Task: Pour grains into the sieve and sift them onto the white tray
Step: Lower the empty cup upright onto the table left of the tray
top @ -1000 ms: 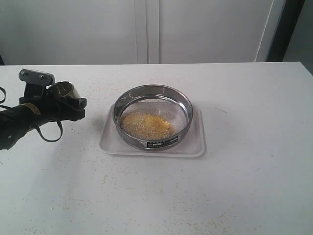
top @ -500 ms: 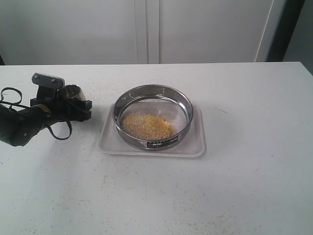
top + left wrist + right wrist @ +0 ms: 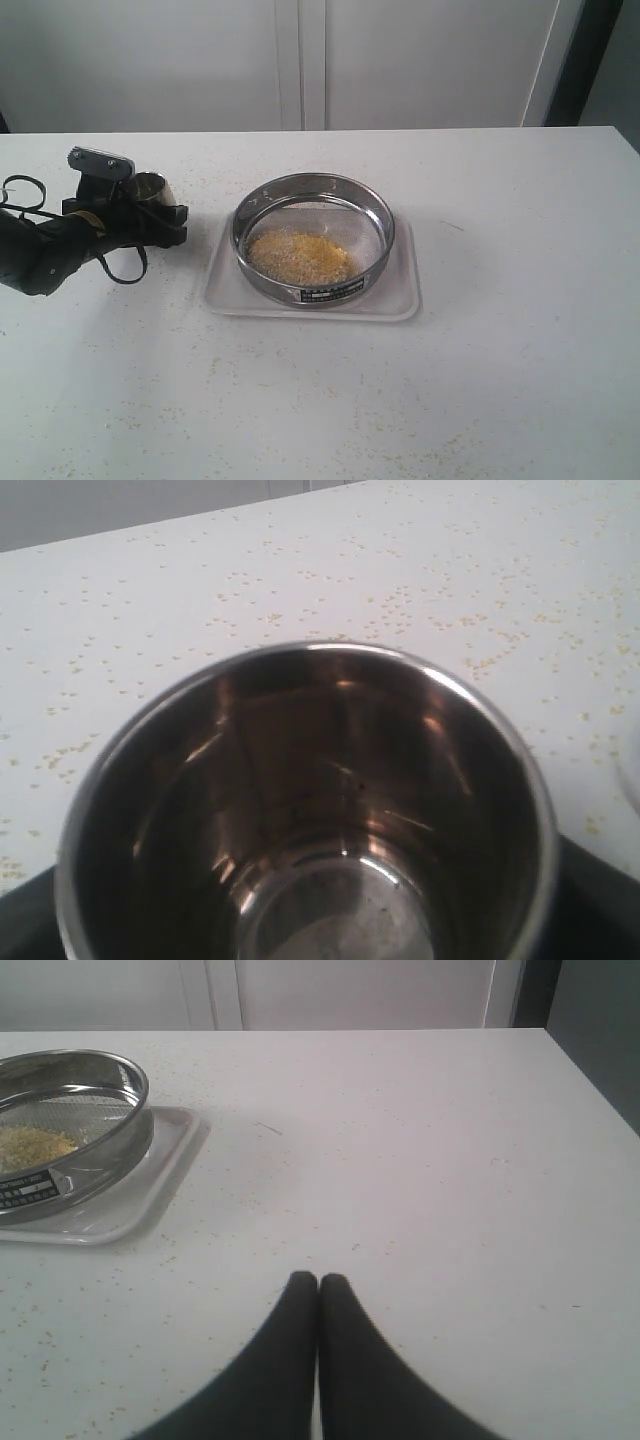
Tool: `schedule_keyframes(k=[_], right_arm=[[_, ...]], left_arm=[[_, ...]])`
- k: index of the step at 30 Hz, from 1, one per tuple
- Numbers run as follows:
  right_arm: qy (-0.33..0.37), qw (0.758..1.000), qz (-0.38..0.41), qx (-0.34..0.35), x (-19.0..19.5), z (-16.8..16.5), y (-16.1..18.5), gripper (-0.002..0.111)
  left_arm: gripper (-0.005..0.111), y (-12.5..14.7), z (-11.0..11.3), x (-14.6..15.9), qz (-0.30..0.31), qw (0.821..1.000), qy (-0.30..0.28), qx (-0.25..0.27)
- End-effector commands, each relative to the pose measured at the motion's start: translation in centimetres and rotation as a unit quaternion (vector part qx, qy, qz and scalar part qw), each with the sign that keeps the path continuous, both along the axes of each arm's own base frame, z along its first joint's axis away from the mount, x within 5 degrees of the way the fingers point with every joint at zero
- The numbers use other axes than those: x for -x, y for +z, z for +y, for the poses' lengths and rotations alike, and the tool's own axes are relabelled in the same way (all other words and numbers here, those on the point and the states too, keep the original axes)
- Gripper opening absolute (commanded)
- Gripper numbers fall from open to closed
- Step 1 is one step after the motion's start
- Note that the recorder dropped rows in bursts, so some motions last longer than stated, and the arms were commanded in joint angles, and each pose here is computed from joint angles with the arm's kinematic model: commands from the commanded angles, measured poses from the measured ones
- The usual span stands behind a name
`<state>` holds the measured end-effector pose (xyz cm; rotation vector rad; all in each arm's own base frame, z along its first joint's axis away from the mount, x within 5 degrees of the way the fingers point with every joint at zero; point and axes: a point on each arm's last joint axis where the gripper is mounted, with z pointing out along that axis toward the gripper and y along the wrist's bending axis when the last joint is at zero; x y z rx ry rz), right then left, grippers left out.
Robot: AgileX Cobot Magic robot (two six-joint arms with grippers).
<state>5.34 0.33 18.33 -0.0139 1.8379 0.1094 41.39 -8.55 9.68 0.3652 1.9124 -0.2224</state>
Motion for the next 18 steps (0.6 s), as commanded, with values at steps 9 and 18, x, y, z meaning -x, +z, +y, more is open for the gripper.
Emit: schedule_keyframes(k=[9,18], right_arm=[[-0.002,1.000,-0.006,-0.002,0.0,0.0,-0.1,0.000],[-0.002,1.000,-0.006,-0.002,0.0,0.0,-0.1,0.000]], left_arm=[[0.093,-0.3,0.2,0.1,0.006,1.000,0.000,-0.021],[0.105,1.9,0.3,0.0,-0.018,1.000,-0.001,-0.023]])
